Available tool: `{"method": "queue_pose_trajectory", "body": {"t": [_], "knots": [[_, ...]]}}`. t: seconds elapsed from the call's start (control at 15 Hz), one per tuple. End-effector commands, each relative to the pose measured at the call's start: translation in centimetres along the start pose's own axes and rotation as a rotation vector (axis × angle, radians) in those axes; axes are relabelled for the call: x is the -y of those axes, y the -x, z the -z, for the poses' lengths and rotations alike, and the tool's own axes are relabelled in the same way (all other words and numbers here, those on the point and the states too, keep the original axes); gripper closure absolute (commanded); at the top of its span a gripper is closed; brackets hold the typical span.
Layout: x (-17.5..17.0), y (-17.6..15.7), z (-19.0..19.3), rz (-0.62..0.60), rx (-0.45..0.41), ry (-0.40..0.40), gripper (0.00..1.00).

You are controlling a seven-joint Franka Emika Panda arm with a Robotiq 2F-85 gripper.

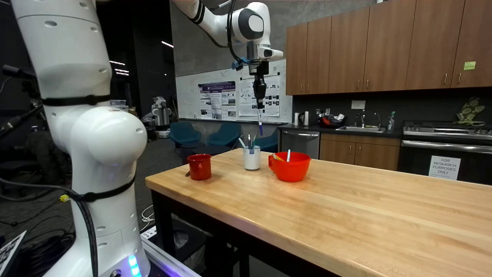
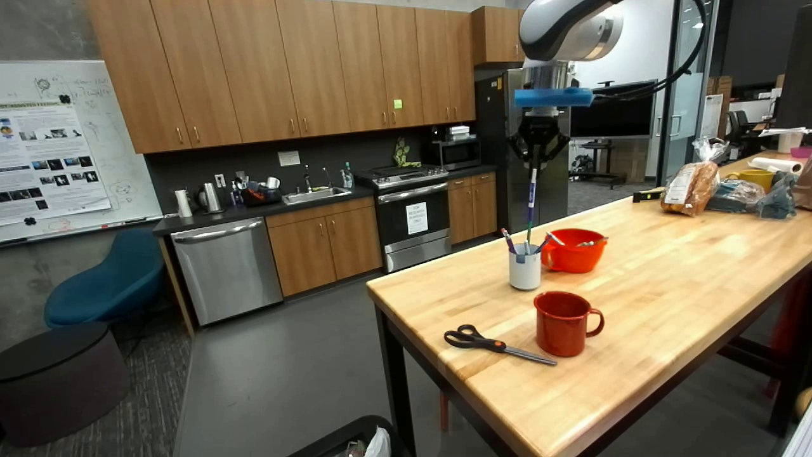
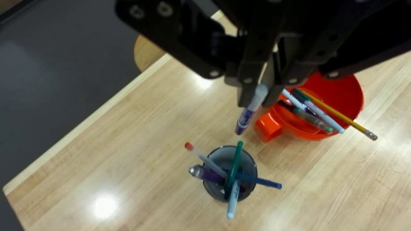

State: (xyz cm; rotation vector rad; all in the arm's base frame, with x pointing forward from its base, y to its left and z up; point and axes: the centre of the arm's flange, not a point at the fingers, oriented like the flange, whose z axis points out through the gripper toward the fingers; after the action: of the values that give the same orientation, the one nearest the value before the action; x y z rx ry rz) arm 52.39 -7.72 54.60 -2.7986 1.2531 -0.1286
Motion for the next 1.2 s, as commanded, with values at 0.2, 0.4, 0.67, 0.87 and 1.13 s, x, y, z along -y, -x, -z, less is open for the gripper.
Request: {"method": "queue_pose_trajectory", "body": {"t": [0.2, 0.4, 0.67, 0.87, 1.13], "knots": [[-0.9, 3.4, -1.6, 0.132, 0.152, 0.010, 0.97], [-0.8, 4.1, -2.7, 0.174, 0.165, 0.004, 0.97], [-0.5, 4.3, -3.5, 0.227, 0.130, 0.000, 0.97], [-0.1, 4.3, -3.9, 0.281, 0.088, -0.003, 0.97], [0.2, 4.2, -4.9, 0.346, 0.057, 0.021, 0.97]]}}
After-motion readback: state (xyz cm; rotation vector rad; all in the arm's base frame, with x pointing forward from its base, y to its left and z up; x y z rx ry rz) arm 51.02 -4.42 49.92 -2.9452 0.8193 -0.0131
